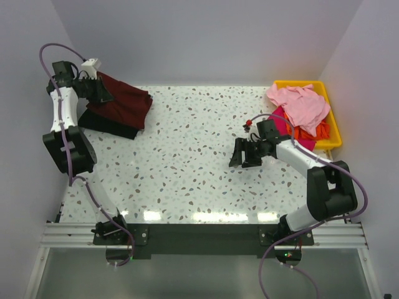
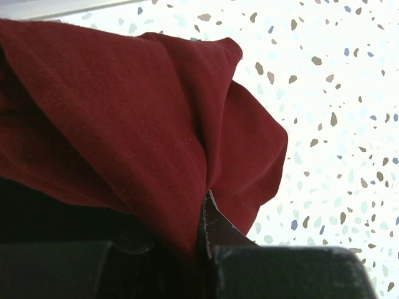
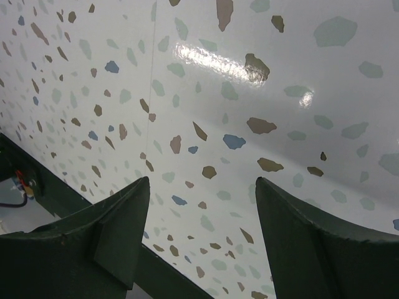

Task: Fold and stack the t-shirts
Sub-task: Neatly place the folded tshirt to the corner

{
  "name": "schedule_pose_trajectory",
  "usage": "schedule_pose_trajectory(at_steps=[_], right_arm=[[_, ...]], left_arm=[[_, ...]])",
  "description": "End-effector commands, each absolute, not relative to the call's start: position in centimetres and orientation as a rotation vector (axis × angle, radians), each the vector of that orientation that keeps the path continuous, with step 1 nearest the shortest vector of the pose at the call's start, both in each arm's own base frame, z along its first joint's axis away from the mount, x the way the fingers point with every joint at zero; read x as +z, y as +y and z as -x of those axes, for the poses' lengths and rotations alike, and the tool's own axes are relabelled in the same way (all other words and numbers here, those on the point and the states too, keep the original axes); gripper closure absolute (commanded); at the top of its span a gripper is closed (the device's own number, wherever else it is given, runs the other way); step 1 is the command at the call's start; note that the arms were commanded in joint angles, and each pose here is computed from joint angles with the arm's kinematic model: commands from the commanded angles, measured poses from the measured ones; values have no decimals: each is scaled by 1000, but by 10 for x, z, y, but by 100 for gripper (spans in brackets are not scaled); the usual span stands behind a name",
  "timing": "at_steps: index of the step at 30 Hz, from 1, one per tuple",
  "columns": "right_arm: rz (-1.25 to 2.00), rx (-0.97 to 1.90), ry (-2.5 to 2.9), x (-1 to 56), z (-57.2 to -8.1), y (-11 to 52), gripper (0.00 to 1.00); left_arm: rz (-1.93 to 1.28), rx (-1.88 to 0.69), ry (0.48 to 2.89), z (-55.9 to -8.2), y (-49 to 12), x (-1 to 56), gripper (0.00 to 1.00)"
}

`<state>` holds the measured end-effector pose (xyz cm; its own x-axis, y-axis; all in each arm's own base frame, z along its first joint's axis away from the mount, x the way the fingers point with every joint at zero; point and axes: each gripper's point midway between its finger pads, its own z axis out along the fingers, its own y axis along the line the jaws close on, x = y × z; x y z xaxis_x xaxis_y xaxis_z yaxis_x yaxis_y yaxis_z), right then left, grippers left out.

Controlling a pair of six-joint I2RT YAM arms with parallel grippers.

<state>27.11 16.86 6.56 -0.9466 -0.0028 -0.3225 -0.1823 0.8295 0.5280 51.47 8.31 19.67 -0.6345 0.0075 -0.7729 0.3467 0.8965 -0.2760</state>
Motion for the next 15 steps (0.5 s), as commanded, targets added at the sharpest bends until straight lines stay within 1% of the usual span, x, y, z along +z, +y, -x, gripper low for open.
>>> schedule_pose_trajectory(at_steps=[1,11,15], right_arm=[[175,846,2687,67,-272,173,28],[172,842,2698,68,-271,172,28],[174,849,2695,71,-271,172,28]], left_arm=[[-249,-492,2168,-527,95,203,100],[-210,-441,2202,-541,111,179,100],[-174,-341,2202,-554,128,178,100]])
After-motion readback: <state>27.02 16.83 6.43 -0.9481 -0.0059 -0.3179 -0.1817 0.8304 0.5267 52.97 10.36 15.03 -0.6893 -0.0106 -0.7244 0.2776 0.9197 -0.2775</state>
